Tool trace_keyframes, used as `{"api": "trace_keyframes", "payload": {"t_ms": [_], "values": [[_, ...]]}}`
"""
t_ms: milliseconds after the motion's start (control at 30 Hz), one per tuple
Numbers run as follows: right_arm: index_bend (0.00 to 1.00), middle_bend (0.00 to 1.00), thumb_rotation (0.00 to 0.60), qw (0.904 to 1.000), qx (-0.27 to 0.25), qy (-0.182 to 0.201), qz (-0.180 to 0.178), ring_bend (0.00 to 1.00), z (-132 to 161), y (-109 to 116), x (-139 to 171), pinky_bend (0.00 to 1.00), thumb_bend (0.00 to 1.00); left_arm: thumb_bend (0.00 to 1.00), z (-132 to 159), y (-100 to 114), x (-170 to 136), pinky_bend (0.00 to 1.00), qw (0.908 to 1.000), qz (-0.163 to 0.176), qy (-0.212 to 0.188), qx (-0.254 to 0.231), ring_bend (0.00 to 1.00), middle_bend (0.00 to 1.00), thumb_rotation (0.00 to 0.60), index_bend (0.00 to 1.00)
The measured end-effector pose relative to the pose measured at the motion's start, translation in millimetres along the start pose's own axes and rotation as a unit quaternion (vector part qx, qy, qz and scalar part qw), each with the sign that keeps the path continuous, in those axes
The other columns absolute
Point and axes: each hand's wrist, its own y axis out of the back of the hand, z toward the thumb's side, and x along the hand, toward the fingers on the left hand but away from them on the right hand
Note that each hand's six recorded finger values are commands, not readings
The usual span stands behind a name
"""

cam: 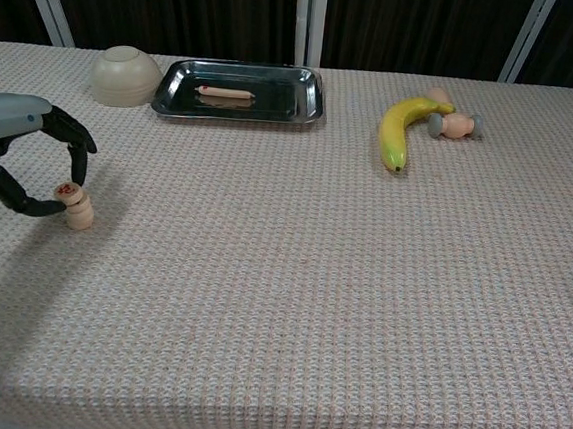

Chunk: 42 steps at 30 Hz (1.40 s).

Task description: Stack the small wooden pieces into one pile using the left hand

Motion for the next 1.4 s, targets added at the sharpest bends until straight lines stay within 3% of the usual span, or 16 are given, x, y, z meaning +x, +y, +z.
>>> {"api": "trace_keyframes", "payload": {"t_ms": [467, 733, 833, 967, 1067, 1100, 1200, 1267, 1400], "values": [[0.00, 0.00, 0.600, 1.0000, 0.000, 0.000, -0.002, 0.00, 0, 0, 0, 0.00, 0.00, 0.30, 0, 1, -2, 0.00, 1.0000, 0.000, -0.002, -0.003, 0.00, 0.15, 0.600, 0.39], [0.00, 0.00, 0.600, 1.0000, -0.001, 0.000, -0.007, 0.00, -1, 2, 1, 0.00, 0.00, 0.30, 0, 13, -13, 0.00, 0.9998, 0.016, -0.005, -0.005, 0.00, 0.14, 0.600, 0.29], [0.00, 0.00, 0.600, 1.0000, 0.001, 0.001, -0.007, 0.00, -2, 3, 2, 0.00, 0.00, 0.30, -3, 25, -25, 0.00, 0.9992, 0.040, -0.006, -0.002, 0.00, 0.14, 0.600, 0.27], [0.00, 0.00, 0.600, 1.0000, 0.007, -0.001, -0.004, 0.00, -4, 2, 3, 0.00, 0.00, 0.29, -7, 46, -40, 0.00, 0.9949, 0.098, -0.023, -0.002, 0.00, 0.17, 0.600, 0.35], [0.00, 0.00, 0.600, 0.9999, 0.013, -0.004, -0.008, 0.00, -5, 2, 5, 0.00, 0.00, 0.22, -16, 68, -53, 0.00, 0.9837, 0.174, -0.044, -0.002, 0.00, 0.19, 0.600, 0.34], [0.00, 0.00, 0.600, 0.9998, 0.014, -0.004, -0.012, 0.00, -5, 3, 5, 0.00, 0.00, 0.18, -24, 77, -60, 0.00, 0.9767, 0.208, -0.052, -0.002, 0.00, 0.19, 0.600, 0.31], [0.00, 0.00, 0.600, 0.9992, 0.021, -0.002, -0.034, 0.00, -4, 8, 8, 0.00, 0.00, 0.11, -45, 92, -76, 0.00, 0.9608, 0.269, -0.066, -0.005, 0.00, 0.08, 0.600, 0.15], [0.00, 0.00, 0.600, 0.9979, 0.037, -0.003, -0.053, 0.00, -5, 12, 11, 0.00, 0.00, 0.09, -58, 93, -83, 0.00, 0.9585, 0.278, -0.062, -0.003, 0.00, 0.03, 0.599, 0.09], [0.00, 0.00, 0.600, 0.9950, 0.071, -0.011, -0.070, 0.00, -7, 14, 15, 0.00, 0.00, 0.09, -105, 79, -94, 0.00, 0.9652, 0.260, 0.003, 0.025, 0.00, 0.02, 0.564, 0.07]]}}
